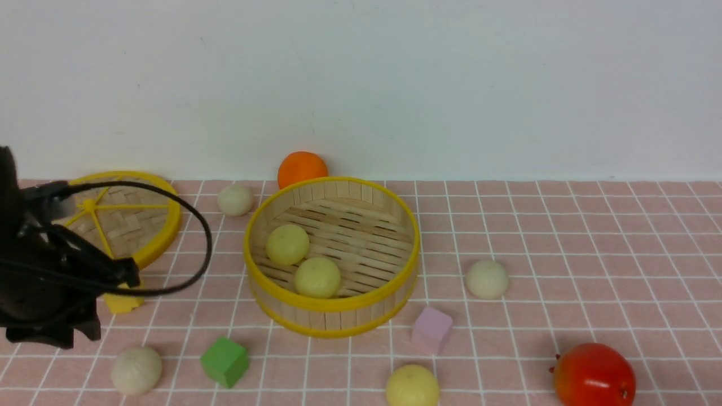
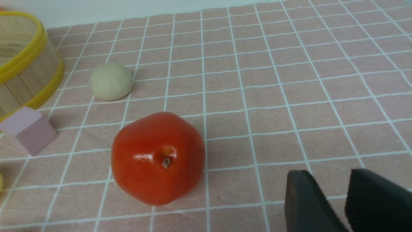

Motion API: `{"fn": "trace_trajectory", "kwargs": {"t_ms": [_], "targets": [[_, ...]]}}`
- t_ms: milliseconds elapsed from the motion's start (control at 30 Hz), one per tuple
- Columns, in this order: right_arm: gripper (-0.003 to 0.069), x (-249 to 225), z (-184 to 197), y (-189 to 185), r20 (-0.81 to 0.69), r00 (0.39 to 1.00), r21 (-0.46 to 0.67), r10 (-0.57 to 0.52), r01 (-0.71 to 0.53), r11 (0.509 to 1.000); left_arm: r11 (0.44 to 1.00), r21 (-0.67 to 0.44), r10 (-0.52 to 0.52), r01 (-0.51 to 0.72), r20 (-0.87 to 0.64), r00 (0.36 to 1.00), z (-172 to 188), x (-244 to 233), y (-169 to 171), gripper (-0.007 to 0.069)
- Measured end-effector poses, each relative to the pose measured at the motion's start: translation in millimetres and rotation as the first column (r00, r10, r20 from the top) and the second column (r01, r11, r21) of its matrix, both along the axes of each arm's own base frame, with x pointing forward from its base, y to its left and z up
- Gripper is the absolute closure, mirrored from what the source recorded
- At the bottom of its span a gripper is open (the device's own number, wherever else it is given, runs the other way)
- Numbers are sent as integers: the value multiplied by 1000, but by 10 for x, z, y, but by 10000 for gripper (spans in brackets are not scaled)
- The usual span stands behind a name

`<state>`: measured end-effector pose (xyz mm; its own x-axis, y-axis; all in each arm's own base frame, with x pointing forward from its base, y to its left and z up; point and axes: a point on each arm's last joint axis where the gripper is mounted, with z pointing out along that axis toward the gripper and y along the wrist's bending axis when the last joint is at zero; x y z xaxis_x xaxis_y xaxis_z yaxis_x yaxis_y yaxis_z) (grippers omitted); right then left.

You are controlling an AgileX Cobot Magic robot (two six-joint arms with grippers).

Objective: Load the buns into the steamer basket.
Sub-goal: Use the left arm to grab a steamed stuffed bun

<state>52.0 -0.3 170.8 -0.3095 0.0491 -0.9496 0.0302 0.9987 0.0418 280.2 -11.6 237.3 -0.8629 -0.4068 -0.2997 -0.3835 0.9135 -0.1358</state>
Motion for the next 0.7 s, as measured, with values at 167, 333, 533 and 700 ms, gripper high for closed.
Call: {"fn": "trace_trajectory", "kwargs": {"t_ms": [167,333,533,700], "targets": [[419,0,0,0,0,1000,0,0,0,1000,999,-4,-54,54,-35,998,-179,90,-103,377],[419,0,0,0,0,1000,0,0,0,1000,998,-6,-69,69,-94,993,-419,174,-194,374],[419,0,0,0,0,1000,0,0,0,1000,998,-2,-55,55,-107,993,-556,235,-197,374],[419,0,0,0,0,1000,0,0,0,1000,998,1,-57,58,-104,993,-555,238,-195,391]]}}
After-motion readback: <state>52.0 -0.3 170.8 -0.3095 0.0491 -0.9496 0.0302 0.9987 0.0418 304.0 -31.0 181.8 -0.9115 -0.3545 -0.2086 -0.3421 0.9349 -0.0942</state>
